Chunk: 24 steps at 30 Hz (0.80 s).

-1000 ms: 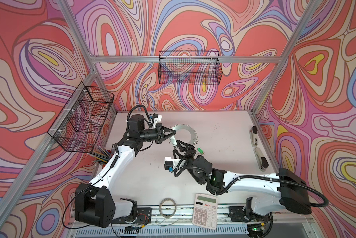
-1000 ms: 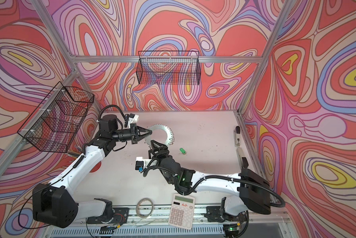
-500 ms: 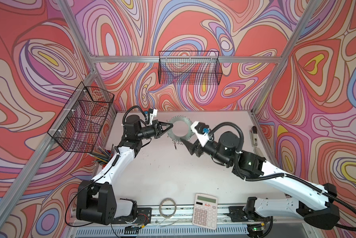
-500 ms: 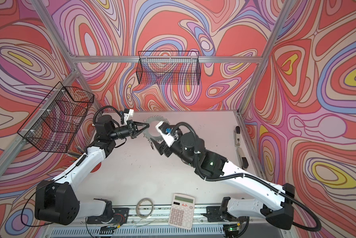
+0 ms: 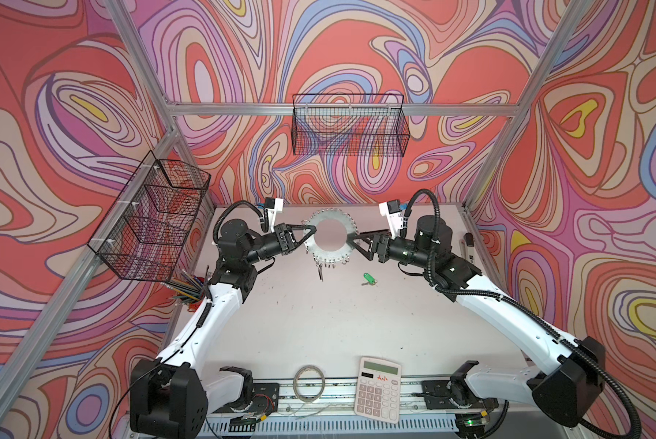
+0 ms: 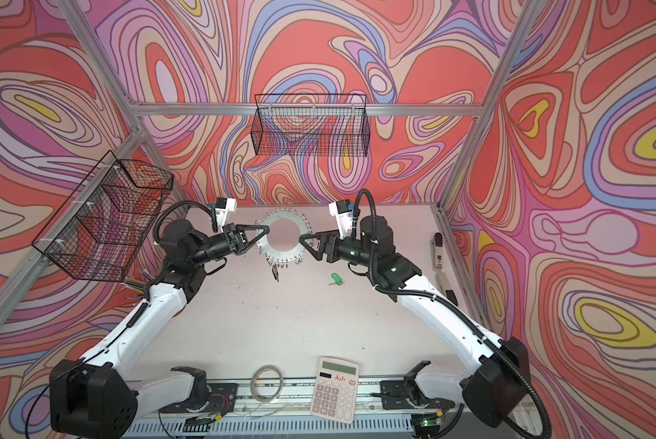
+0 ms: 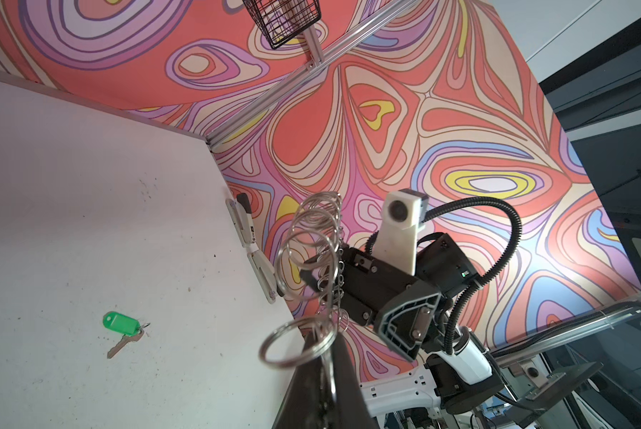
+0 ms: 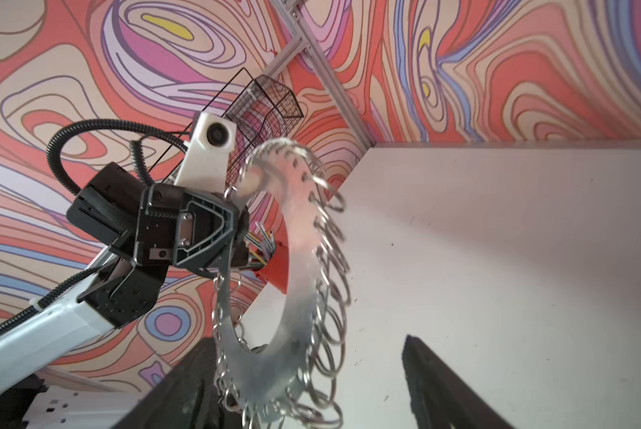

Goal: Attach keys to a key ring
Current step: Insert the key into the keyring.

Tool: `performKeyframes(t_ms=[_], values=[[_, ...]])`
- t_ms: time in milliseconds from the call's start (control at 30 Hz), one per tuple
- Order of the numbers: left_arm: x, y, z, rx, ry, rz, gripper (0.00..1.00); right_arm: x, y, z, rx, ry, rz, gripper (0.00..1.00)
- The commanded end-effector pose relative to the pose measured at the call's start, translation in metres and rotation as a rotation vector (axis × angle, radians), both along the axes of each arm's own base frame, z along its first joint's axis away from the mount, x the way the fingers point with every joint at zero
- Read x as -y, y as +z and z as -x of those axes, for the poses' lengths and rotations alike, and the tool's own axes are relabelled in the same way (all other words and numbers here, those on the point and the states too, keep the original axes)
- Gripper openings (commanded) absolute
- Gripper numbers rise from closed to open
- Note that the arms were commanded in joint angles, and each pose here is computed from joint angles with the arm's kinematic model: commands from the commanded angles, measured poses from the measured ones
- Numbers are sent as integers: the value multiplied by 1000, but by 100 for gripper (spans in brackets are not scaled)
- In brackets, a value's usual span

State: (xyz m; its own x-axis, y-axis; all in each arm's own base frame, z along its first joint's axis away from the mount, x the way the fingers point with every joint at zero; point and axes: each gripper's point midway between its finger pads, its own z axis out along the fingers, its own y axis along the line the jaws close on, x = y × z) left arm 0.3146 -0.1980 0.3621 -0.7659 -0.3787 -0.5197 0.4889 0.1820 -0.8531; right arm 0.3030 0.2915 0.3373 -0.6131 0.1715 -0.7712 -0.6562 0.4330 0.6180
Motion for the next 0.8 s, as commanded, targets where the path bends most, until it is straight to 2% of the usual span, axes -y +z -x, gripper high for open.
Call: performKeyframes(t_ms=[0,133,267,333,500,667,767], values=[[-4,7,3,49,59,6,0,-9,15,14,-10,94,-118,81],[-2,10,4,72,96,7,0,-15,18,19,-22,152,-219,72],[4,11,6,76,94,13,0,-18,23,20,-6,173,-257,63],[5,10,7,76,95,16,0,-19,26,18,-3,176,-270,50],[6,10,8,72,93,20,0,-22,25,15,-4,184,-280,28],[7,11,10,78,87,22,0,-24,26,14,-7,189,-290,0],[7,11,11,82,83,25,0,-25,27,14,-9,200,-293,0]])
